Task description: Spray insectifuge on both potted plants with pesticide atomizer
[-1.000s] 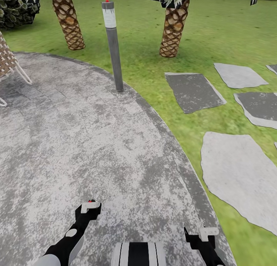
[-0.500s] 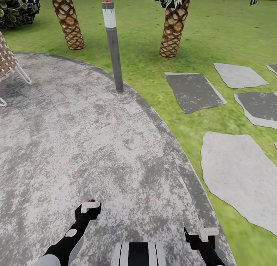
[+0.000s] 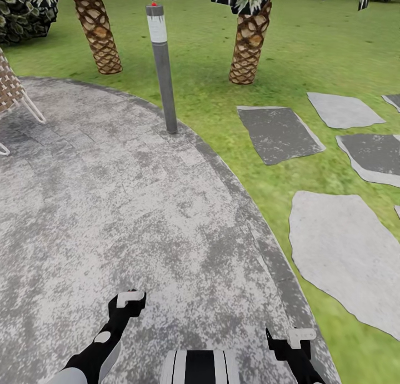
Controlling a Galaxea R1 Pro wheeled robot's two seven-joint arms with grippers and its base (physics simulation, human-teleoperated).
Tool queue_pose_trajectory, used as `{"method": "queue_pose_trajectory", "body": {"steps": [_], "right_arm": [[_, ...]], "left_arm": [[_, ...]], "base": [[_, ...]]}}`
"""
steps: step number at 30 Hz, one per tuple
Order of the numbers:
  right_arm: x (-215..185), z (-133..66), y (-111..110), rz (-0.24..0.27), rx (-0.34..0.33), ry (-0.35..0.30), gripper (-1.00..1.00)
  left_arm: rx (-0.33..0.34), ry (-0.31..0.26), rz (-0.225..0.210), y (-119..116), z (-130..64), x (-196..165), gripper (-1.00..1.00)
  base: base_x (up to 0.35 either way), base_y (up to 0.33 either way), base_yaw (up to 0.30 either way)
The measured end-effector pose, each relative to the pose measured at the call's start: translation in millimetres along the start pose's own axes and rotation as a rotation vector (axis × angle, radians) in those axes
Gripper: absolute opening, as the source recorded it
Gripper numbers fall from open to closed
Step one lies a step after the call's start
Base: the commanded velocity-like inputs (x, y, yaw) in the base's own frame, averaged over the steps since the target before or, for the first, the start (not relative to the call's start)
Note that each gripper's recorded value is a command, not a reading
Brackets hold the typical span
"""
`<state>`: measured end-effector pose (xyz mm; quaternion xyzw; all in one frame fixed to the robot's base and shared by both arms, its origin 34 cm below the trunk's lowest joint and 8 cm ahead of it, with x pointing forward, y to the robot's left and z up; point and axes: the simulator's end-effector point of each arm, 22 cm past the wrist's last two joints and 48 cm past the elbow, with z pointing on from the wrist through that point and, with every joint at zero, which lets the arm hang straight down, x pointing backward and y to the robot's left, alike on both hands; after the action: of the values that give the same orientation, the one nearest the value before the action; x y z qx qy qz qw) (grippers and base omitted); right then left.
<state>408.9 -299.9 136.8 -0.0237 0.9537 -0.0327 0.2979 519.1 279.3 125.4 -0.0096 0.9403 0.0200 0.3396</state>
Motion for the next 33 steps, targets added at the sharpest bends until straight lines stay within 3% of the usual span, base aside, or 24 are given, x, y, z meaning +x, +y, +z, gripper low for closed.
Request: {"method": "queue_pose_trajectory", "body": {"steps": [1, 28, 33], "right_arm": [[0.0, 0.0, 0.0, 0.0, 0.0, 0.0, 1.0], [0.0, 0.0, 0.0, 0.0, 0.0, 0.0, 1.0], [-10.2, -1.8, -0.8, 0.001, 0.001, -0.02, 1.0]], "left_arm": [[-0.001, 0.002, 0.0, 0.6, -0.2, 1.0, -1.0], [-0.001, 0.0, -0.002, 0.2, -0.3, 0.9, -1.0], [-0.001, -0.021, -0.003, 0.2, -2.6, -11.5, -1.0]], "base": [[0.0, 0.0, 0.0], [0.0, 0.0, 0.0], [0.0, 0.0, 0.0]]}}
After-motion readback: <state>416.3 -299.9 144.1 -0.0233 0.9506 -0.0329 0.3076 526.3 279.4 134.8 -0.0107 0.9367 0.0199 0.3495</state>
